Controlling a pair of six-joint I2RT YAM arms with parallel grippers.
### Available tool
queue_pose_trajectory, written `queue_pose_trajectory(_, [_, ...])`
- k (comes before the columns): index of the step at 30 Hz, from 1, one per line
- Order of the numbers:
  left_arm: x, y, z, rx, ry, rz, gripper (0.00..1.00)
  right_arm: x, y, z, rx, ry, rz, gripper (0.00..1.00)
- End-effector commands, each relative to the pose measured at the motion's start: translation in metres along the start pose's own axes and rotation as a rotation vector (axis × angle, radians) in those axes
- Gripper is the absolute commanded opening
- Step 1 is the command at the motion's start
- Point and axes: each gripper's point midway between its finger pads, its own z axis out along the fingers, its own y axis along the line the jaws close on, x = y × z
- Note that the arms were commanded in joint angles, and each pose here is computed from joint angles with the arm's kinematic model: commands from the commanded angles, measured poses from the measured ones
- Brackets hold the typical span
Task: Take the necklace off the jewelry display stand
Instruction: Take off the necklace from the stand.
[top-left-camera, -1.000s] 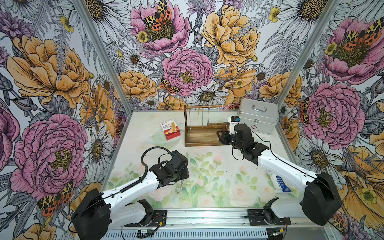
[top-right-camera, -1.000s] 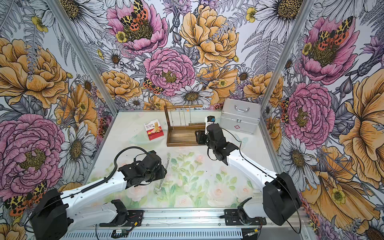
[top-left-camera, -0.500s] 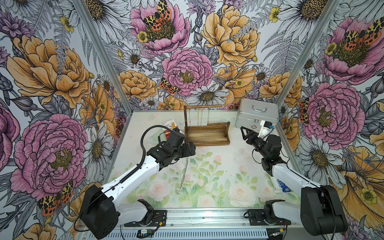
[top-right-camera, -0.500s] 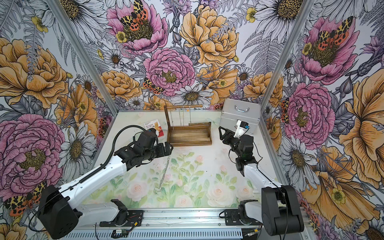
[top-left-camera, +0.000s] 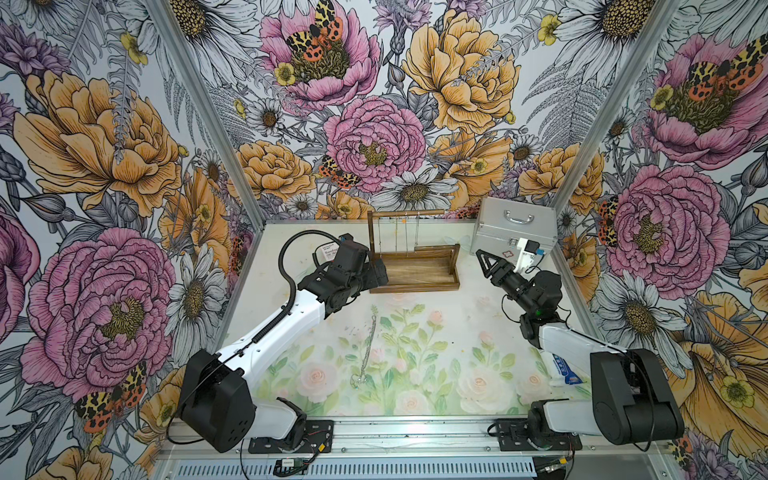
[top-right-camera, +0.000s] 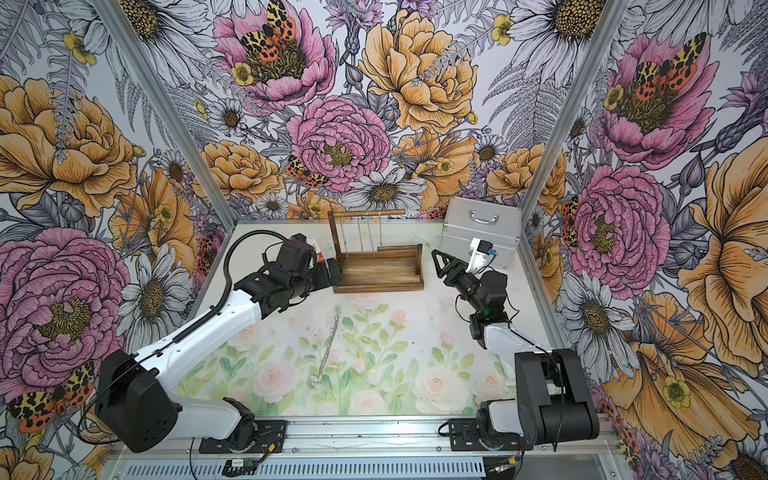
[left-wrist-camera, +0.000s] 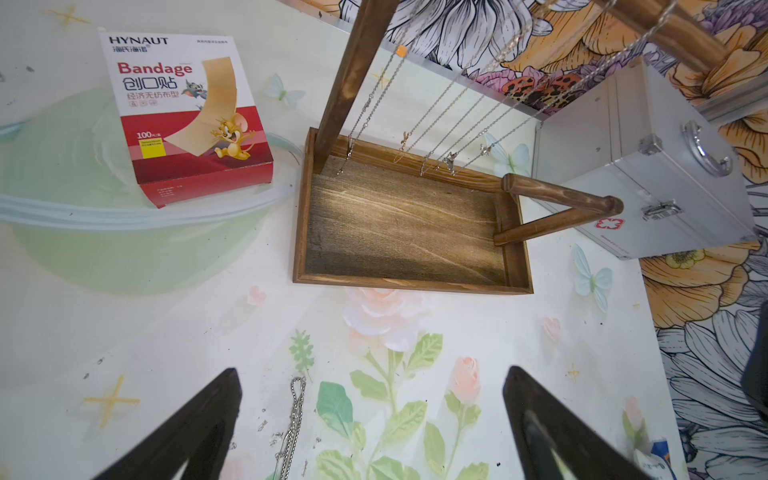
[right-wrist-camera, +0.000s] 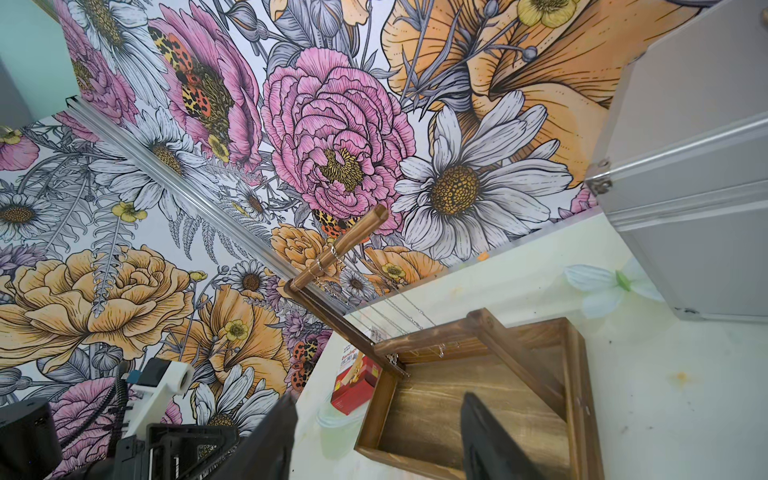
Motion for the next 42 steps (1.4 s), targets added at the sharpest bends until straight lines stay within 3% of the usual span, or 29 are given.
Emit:
queue_pose_trajectory(1, [-0.022, 0.009, -0.009, -0.040, -0.098, -0.081, 0.98, -0.013, 0.015, 0.007, -0.057, -0.016, -0.016, 0.63])
queue_pose_trajectory(5, [-0.023, 0.027, -0.010, -0.102, -0.146, -0.159, 0.99, -0.012, 0.013, 0.009, -0.059, -0.008, -0.009, 0.61])
queue_pose_trajectory(10, [-0.020, 0.027, -0.003, -0.098, -0.142, -0.113, 0.99, -0.011, 0.012, 0.011, -0.052, 0.009, -0.002, 0.59])
queue_pose_trajectory(16, [-0.016, 0.023, 0.003, -0.037, -0.147, -0.099, 0.99, -0.008, 0.014, 0.017, -0.051, 0.042, 0.008, 0.54])
queue_pose_trajectory(21, [0.000, 0.010, 0.012, 0.096, -0.137, -0.054, 0.99, 0.001, 0.023, 0.027, -0.027, 0.105, -0.032, 0.50])
queue_pose_trajectory(24, [0.006, 0.008, 0.014, 0.149, -0.157, -0.027, 0.99, 0.011, 0.035, 0.040, -0.006, 0.171, -0.090, 0.47])
queue_pose_trajectory(30, [0.019, 0.022, 0.023, 0.108, -0.153, 0.040, 0.99, 0.029, 0.058, 0.081, 0.048, 0.281, -0.243, 0.39])
queue_pose_trajectory(42, [0.019, 0.035, 0.022, 0.087, -0.188, 0.074, 0.99, 0.012, 0.080, 0.161, 0.043, 0.263, -0.271, 0.29])
